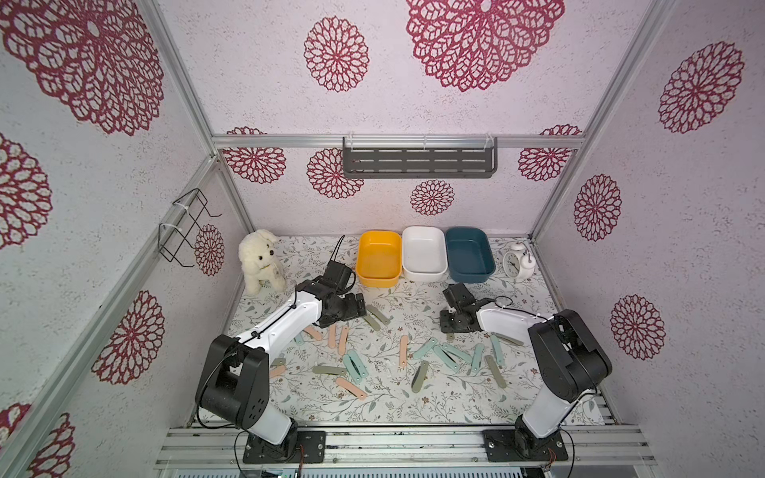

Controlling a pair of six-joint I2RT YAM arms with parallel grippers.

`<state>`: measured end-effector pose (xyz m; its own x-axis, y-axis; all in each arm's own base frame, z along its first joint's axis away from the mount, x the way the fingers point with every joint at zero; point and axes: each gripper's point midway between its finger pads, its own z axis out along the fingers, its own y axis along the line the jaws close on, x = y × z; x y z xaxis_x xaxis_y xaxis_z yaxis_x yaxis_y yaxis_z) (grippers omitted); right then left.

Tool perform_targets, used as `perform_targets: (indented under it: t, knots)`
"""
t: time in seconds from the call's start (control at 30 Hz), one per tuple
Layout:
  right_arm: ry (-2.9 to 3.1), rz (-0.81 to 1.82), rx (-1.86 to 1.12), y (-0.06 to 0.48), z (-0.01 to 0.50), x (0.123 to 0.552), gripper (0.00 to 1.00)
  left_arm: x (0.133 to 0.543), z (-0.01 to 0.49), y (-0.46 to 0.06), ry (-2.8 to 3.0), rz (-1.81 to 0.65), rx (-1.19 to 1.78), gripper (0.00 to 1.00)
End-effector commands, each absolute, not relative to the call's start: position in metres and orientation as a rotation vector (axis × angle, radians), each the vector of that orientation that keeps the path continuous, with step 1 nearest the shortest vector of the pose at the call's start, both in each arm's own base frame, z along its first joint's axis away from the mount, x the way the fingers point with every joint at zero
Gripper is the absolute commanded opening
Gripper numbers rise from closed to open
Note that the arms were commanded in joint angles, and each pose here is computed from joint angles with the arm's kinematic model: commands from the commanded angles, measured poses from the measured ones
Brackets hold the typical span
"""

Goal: Place the fruit knives into the storage box by color
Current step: Pick up the fruit knife from the center of the board.

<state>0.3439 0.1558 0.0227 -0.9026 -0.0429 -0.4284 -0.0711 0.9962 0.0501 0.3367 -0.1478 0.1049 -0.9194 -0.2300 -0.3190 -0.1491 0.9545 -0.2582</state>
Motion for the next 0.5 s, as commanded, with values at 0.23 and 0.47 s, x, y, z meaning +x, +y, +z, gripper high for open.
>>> perform_targets:
  t: [0.23, 0.47]
  knots:
    - [2.677, 0.040, -0.070, 0.155, 0.020, 0.361, 0.30, 0.345, 0.114, -0.157, 2.721, -0.361, -0.224, 0.97]
    - [2.682, 0.030, -0.056, 0.149, 0.022, 0.365, 0.23, 0.350, 0.115, -0.163, 2.723, -0.385, -0.220, 0.97]
